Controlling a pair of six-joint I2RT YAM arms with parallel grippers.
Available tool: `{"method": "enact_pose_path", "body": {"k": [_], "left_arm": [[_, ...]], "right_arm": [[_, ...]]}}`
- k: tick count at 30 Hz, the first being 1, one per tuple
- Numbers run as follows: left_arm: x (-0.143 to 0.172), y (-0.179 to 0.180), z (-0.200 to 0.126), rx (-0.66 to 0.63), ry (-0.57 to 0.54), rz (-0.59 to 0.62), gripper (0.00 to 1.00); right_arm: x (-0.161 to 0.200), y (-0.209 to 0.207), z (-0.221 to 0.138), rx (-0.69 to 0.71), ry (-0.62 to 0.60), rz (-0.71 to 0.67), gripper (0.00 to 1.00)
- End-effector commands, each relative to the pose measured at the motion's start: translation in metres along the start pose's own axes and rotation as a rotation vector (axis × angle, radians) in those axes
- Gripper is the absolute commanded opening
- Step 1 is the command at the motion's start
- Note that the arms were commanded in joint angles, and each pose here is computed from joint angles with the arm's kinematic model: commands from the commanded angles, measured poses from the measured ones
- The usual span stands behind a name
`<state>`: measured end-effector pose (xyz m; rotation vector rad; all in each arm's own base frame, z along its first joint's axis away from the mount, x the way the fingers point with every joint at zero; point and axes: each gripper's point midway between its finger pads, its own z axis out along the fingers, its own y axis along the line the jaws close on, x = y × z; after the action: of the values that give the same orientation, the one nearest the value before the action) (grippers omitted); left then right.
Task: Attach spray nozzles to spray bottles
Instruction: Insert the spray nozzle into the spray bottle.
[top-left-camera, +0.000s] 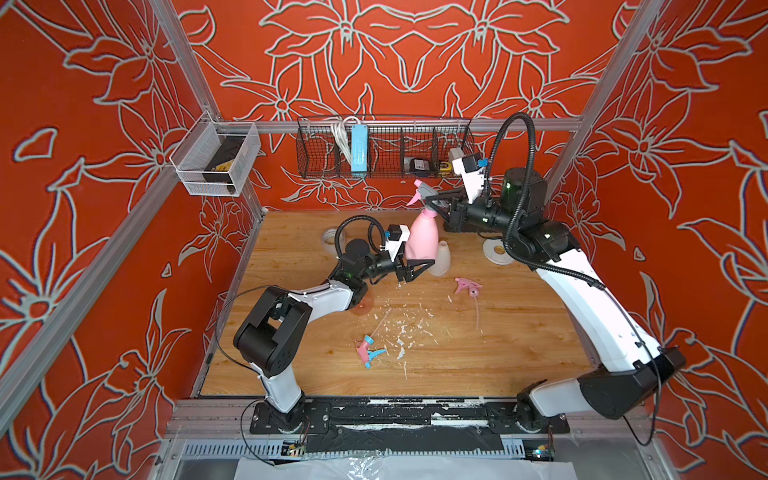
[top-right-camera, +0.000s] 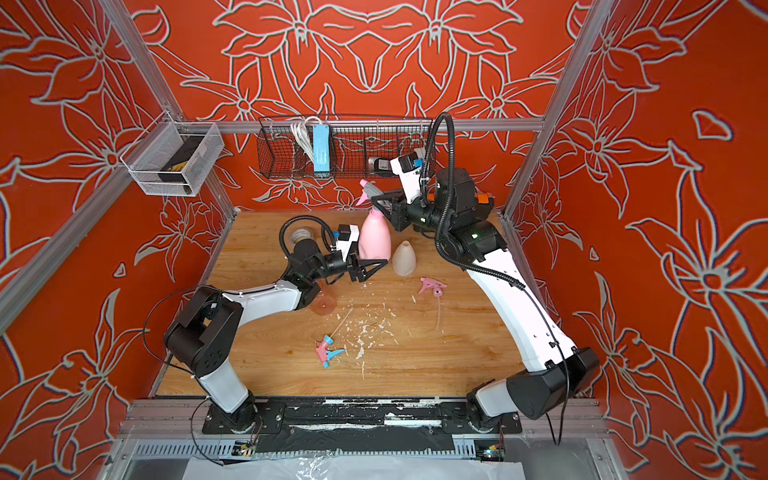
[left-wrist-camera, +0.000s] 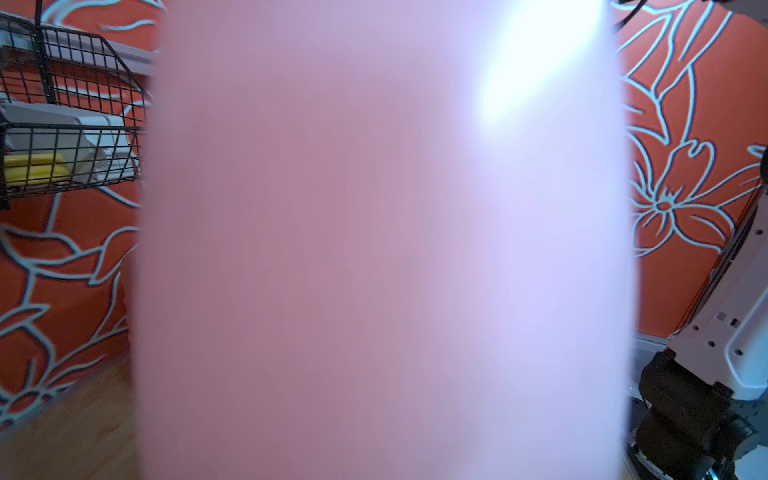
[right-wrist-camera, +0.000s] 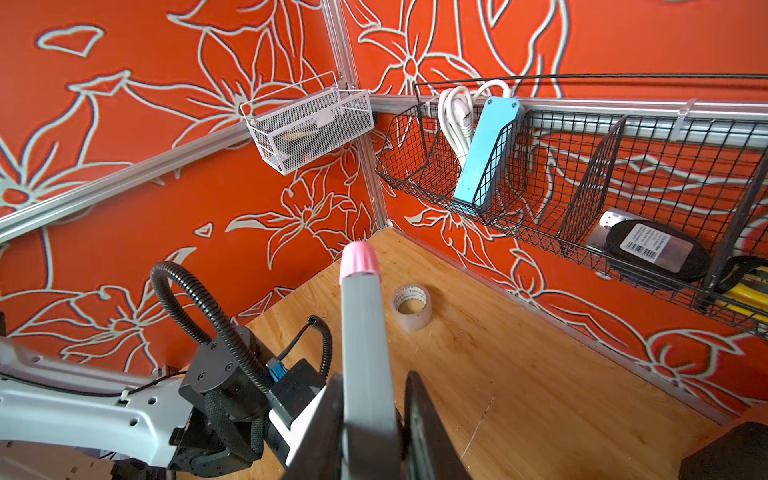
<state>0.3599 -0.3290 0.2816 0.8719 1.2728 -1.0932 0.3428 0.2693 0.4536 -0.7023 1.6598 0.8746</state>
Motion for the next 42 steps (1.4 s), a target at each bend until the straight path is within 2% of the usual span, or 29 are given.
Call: {"method": "enact_pose_path", "body": {"k": [1,24,35,42], "left_arm": [[-0.027,-0.005,-0.001,0.007,-0.069,0.093,0.51],[-0.020,-0.003,0.003,0.024,-0.046,0.072,0.51],[-0.026,-0.003,0.002,0.029,-0.062,0.065,0.51],[-0.028,0.002,-0.001,0.026,-0.072,0.046,0.51]], "right_arm": [[0.000,0.002,0.003,-0.010,0.018,0.012,0.05],[-0.012,0.003,0.014,-0.053,-0.004,-0.007,0.04],[0.019,-0.004,0.020,-0.044,0.034,0.009,0.02],[0.020,0.001,0.006,-0.031,0.031,-0.008,0.00]]}}
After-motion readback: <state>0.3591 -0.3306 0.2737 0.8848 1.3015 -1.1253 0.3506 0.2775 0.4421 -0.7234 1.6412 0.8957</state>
